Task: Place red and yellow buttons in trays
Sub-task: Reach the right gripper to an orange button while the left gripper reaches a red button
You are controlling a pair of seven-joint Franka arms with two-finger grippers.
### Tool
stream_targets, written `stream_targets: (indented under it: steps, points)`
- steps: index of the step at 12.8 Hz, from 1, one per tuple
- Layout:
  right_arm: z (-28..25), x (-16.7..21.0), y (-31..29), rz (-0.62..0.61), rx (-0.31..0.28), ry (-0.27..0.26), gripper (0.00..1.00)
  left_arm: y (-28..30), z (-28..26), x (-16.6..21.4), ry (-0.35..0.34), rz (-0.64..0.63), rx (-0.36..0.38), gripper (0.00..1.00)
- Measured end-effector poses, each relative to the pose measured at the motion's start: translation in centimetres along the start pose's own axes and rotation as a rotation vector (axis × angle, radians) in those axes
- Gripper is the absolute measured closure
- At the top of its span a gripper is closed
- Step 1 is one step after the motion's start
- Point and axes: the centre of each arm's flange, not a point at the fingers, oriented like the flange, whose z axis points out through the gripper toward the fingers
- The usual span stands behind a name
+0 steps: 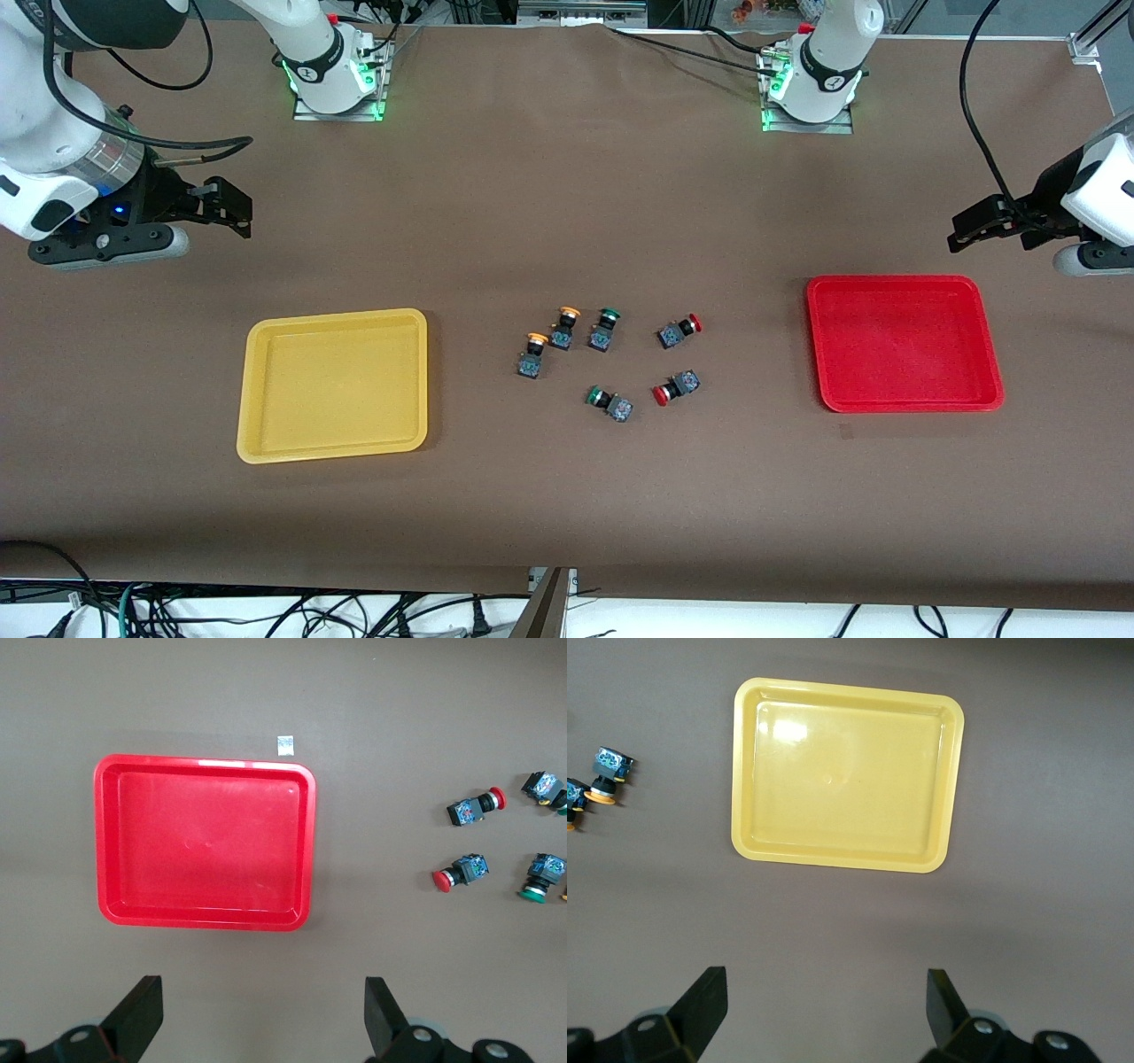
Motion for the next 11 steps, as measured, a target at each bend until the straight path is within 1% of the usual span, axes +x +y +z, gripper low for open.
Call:
stream_targets:
  steps: [9, 11]
  points:
    - [0.0, 0.0, 0.0, 0.0, 0.0, -0.001, 0.0, 1.3, 0.2, 0.0, 0.003, 0.029, 0.024, 0.0]
    - [0.2, 0.1, -0.3, -0.006, 0.0, -0.004, 0.0, 2.8, 2.0, 0.5, -0.03, 0.057, 0.025, 0.0]
